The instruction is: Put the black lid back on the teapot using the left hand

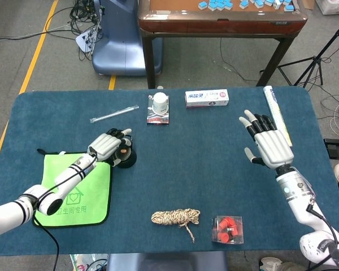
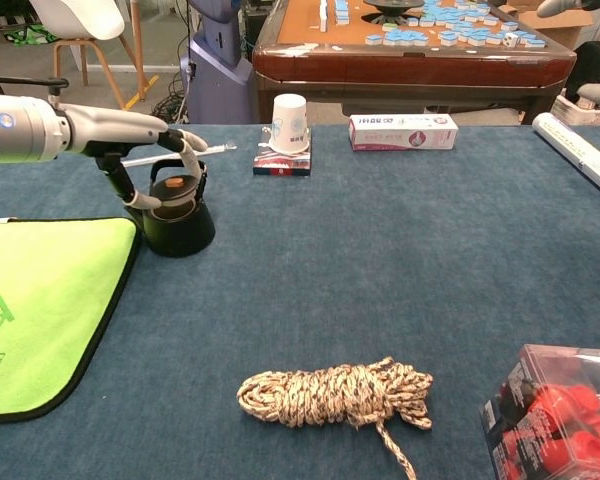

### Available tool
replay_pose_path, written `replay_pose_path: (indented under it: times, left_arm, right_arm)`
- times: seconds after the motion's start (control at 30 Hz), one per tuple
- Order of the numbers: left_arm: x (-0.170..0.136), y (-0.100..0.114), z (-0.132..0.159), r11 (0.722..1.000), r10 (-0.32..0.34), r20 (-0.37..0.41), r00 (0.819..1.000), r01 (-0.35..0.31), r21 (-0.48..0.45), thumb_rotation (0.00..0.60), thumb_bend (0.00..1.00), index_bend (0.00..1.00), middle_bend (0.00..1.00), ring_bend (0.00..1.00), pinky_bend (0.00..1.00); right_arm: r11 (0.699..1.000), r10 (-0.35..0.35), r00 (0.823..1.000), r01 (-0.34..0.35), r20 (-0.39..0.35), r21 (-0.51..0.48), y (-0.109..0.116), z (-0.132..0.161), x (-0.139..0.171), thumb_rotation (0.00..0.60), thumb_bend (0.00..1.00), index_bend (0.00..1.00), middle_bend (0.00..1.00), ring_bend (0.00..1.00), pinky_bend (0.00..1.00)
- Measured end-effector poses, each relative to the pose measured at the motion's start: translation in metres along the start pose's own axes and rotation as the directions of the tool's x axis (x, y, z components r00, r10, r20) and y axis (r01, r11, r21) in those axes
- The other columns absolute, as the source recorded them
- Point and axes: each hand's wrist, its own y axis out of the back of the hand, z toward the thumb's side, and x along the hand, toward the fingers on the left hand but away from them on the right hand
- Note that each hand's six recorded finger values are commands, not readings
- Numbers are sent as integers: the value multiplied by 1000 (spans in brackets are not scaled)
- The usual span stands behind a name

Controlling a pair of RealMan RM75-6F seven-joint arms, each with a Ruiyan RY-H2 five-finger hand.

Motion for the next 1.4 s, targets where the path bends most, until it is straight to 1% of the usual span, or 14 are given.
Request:
replay_pose_path:
  times: [0.5,0.77,1.03,1.4]
  left_arm:
    - [-2,2,-1,1000,3,-7,1000,-3,-4,600,330,216,0,0,0]
    - [-20,2,-3,1000,17,-9,1000,-17,-9,600,330,216,0,0,0]
    - [-40,-6,-7,999,40,-37,999,-41,-20,600,330,217,0,0,0]
    - [-56,-21,-7,998,59,-70,996,-61,-29,600,330,219,0,0,0]
  right_arm:
    - [1000,1,1000,-1,0,-4,-1,-1,-1,600,411,4,0,0,0]
    - [1000,0,1000,0,-10,-14,-2,-1,-2,600,412,4,0,0,0]
    - [1000,-4,1000,4,-30,-21,-2,0,0,600,412,4,0,0,0]
    - [999,-3,998,1,-56,-33,-3,1,4,600,411,5,0,0,0]
